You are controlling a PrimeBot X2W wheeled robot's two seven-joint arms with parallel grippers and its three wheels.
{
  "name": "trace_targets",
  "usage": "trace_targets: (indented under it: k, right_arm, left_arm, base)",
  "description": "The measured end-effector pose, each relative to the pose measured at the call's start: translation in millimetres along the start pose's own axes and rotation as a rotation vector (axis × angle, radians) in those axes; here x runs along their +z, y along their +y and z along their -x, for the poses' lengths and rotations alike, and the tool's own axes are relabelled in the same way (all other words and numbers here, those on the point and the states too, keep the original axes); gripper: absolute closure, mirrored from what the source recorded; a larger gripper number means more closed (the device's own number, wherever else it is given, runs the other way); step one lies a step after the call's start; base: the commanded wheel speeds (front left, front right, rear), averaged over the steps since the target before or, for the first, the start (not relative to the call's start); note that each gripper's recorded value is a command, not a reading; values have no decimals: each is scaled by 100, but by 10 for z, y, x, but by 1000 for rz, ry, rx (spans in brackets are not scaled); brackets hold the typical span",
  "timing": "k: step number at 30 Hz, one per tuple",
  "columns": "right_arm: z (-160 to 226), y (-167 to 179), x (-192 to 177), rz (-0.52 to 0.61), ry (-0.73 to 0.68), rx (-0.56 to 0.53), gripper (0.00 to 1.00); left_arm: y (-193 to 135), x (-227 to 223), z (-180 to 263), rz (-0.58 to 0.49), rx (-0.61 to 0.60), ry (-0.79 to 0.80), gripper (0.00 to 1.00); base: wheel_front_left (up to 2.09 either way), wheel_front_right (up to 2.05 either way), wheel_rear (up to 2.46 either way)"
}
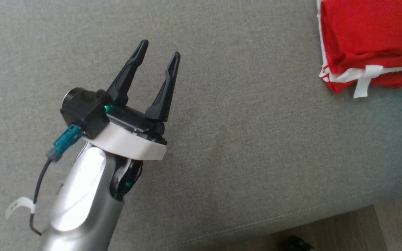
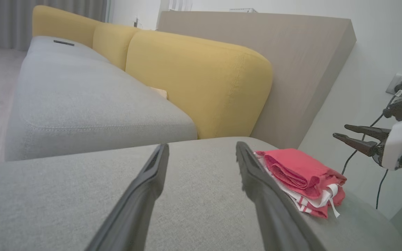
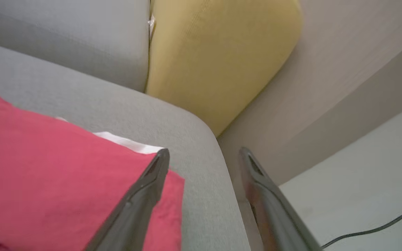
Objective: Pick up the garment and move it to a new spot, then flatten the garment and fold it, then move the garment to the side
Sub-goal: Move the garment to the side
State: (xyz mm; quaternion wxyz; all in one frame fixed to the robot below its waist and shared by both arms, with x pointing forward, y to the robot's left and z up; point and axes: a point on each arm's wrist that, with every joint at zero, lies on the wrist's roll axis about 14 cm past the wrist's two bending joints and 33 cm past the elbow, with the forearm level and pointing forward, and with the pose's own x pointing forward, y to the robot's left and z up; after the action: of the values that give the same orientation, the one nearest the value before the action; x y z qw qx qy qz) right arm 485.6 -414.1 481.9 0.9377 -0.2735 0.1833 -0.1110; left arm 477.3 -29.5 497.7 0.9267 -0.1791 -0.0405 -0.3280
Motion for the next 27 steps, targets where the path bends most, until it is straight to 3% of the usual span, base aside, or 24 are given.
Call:
trace_targets:
  k: [7, 14, 24, 27]
  right_arm:
    - [211, 331, 588, -146, -216, 45, 0]
    - [711, 834, 1192, -408, -445, 145, 0]
    - [1254, 1435, 1148, -627, -470, 237, 0]
    - [1380, 1539, 1011, -636, -448, 253, 0]
  left_arm:
    - [-26, 296, 66, -28, 33, -54, 0]
    - [26, 529, 378, -56, 121, -82, 0]
    - [140, 630, 870, -105, 240, -74, 0]
    - [158, 560, 1085, -101, 281, -47, 0]
  base:
    - [0, 0, 0]
    - [0, 0, 0]
    - [0, 0, 0]
    - [0, 0, 0]
